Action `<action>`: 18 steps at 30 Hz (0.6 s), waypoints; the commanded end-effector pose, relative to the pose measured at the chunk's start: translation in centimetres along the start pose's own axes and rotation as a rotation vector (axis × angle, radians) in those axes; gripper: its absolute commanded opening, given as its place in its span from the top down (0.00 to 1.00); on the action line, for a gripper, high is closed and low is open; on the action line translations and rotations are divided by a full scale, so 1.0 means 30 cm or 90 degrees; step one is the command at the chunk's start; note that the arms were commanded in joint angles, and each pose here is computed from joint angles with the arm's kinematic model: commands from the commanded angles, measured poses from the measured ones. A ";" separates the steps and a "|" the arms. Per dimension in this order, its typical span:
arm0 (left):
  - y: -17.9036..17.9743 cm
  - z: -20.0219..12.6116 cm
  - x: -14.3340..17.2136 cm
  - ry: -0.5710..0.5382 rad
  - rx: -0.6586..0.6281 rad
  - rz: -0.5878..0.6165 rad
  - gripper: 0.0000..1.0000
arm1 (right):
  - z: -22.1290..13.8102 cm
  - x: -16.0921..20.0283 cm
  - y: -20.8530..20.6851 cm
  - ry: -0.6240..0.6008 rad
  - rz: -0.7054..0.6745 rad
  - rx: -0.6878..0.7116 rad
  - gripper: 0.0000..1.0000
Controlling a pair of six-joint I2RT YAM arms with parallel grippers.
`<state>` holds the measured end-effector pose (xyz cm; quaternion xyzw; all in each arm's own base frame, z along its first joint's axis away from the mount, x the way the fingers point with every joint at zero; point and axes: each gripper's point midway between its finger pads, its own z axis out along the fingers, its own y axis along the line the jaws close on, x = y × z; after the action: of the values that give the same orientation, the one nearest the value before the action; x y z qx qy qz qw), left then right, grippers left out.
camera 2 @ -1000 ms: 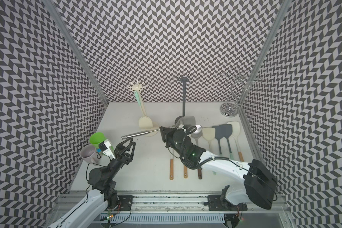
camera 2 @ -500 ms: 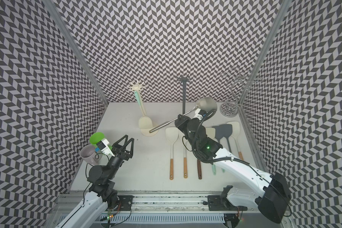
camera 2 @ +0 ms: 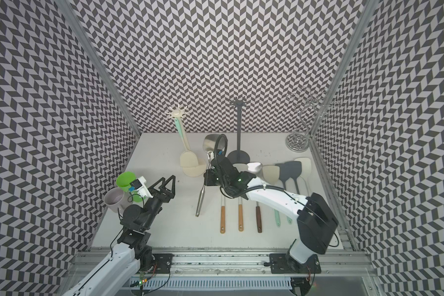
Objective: Take the spatula off the kitchen utensil rack
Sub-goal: Place the spatula at the center of the board.
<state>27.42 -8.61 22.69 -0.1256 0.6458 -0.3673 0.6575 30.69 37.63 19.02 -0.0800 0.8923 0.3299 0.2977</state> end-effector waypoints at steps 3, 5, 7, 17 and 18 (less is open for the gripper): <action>-0.029 0.011 -0.046 -0.015 0.014 -0.002 0.01 | 0.078 0.042 0.037 0.046 -0.020 -0.013 1.00; -0.027 0.010 -0.049 -0.017 0.013 -0.003 0.01 | 0.106 0.056 0.025 0.051 -0.012 -0.008 1.00; -0.026 0.008 -0.051 -0.018 0.013 -0.004 0.01 | 0.132 0.075 0.007 0.060 -0.004 0.001 1.00; -0.027 0.004 -0.057 -0.021 0.015 -0.008 0.01 | 0.222 0.152 -0.097 0.082 0.032 0.060 1.00; -0.027 0.004 -0.057 -0.021 0.015 -0.008 0.01 | 0.229 0.154 -0.104 0.079 0.038 0.061 1.00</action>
<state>27.54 -8.03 22.70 -0.1359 0.6439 -0.3690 0.6563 30.02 39.14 9.90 -0.0735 0.9356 0.2785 0.2043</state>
